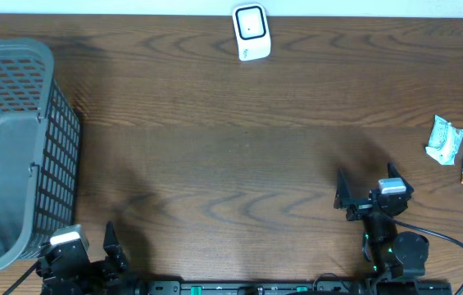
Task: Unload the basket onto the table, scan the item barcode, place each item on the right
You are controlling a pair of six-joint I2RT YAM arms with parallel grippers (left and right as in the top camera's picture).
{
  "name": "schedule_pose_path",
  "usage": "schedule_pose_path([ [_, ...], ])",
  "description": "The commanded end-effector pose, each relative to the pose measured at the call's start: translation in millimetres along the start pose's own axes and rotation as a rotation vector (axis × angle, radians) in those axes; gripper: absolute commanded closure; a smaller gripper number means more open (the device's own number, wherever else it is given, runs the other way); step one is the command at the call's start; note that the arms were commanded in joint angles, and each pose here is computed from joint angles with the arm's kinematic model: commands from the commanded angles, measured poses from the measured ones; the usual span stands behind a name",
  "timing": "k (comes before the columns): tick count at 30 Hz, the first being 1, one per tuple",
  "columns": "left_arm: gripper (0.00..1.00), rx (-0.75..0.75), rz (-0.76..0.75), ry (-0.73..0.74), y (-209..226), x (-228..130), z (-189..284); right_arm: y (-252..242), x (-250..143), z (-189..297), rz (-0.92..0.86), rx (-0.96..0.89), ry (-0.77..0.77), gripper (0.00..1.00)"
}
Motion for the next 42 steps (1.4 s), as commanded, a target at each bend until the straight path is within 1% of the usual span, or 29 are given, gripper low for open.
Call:
schedule_pose_path([
  [1,0.16,0.001,-0.017,-0.008,1,0,1,-1,-1,0,-0.014,-0.014,0.008,0.01],
  [8,0.16,0.001,-0.017,-0.009,1,0,1,-1,-1,0,-0.015,-0.014,0.008,0.01],
  [9,0.16,-0.005,-0.016,-0.008,0,0,1,-1,-1,0,-0.015,-0.014,0.008,0.01],
  [10,0.16,-0.048,-0.008,-0.013,-4,2,0,-1,-1,0,-0.015,-0.014,0.008,0.01],
  [13,0.16,-0.105,0.010,-0.094,-12,12,-9,-1,-1,0,-0.015,-0.014,0.008,0.01],
  [17,0.16,-0.157,0.038,-0.221,-23,21,-37,-1,-1,0,-0.014,-0.014,0.008,0.01],
  [21,0.16,-0.205,0.050,-0.286,-29,13,-71,-1,-1,0,-0.014,-0.014,0.008,0.01],
  [22,0.16,-0.250,0.060,-0.348,-33,11,-85,-1,-1,0,-0.014,-0.014,0.008,0.01],
  [25,0.16,-0.301,0.072,-0.425,-36,5,-101,-1,-1,0,-0.015,-0.014,0.008,0.01],
  [27,0.16,-0.307,0.075,-0.442,-36,-2,-110,-1,-1,0,-0.014,-0.014,0.008,0.01],
  [35,0.16,-0.262,0.059,-0.354,-27,-37,-139,-1,-1,0,-0.015,-0.014,0.008,0.01],
  [39,0.16,-0.223,0.041,-0.254,-22,-54,-147,-1,-1,0,-0.014,-0.014,0.009,0.01],
  [42,0.16,-0.222,0.035,-0.244,-22,-56,-147,-1,-1,0,-0.014,-0.014,0.009,0.01],
])
Point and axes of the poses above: each gripper's point midway between its finger pads, its own z axis back along the fingers, its own y axis along the line the jaws close on, x = y × z, the point moved 10 cm from there along z, back along the fingers, and after that the axes turned 15 degrees about z, right-handed, at the moved point
